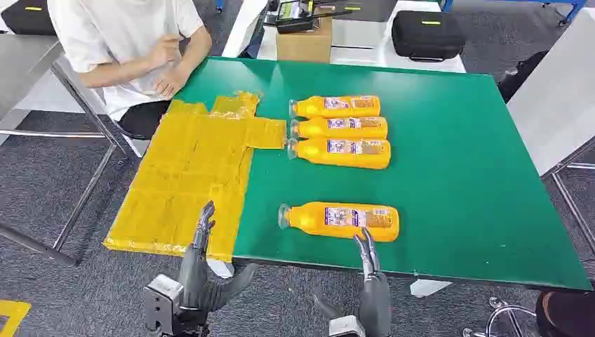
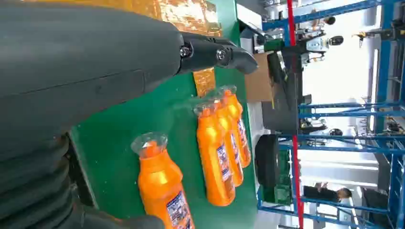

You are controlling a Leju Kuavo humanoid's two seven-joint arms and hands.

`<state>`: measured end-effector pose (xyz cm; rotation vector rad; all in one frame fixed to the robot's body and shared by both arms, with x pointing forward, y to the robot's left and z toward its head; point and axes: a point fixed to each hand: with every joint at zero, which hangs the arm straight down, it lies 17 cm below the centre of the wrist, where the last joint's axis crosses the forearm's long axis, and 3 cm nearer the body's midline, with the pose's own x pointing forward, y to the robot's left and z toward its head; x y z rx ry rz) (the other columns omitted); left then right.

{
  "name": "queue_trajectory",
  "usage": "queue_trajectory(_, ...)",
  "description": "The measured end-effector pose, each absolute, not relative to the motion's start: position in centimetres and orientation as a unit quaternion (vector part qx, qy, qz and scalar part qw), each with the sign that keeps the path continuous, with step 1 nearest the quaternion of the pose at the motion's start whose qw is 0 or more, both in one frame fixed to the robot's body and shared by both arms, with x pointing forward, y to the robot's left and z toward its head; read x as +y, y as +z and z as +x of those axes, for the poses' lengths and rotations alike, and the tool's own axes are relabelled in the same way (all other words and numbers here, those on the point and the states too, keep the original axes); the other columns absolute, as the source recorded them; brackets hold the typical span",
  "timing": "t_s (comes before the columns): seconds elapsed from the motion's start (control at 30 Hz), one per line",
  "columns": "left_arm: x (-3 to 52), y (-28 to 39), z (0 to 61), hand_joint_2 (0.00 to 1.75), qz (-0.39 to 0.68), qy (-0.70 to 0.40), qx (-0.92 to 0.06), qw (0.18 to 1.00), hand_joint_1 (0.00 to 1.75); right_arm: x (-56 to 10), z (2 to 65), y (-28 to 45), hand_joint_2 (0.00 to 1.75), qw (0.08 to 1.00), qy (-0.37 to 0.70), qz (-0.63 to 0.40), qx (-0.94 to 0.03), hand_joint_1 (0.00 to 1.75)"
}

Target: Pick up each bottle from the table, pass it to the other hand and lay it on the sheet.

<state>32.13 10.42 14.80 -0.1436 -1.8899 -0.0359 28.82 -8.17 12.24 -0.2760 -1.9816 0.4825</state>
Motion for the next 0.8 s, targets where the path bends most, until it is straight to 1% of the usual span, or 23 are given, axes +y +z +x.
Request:
queue_trajectory(0.27, 8.9, 14.4, 31.8, 1.75, -0.081, -0.023, -0.807, 0.585, 0.0, -8.4, 29.2, 12.6, 1.75, 0.504, 0.207, -0.125, -0.829, 0.0)
queue_trajectory(0.5, 6.8, 14.4, 31.9, 1.75, -0.113, -0.025, -0.807, 0.578, 0.0, -10.1, 29.2, 12.6, 1.75, 0.481, 0.243, -0.188, -0.821, 0.0)
queue_trajectory(0.8, 6.4, 15.9, 33.2, 1.75, -0.114, -0.021, -0.821, 0.559, 0.0, -13.6, 30.9, 12.8, 1.75, 0.436, 0.301, -0.264, -0.806, 0.0)
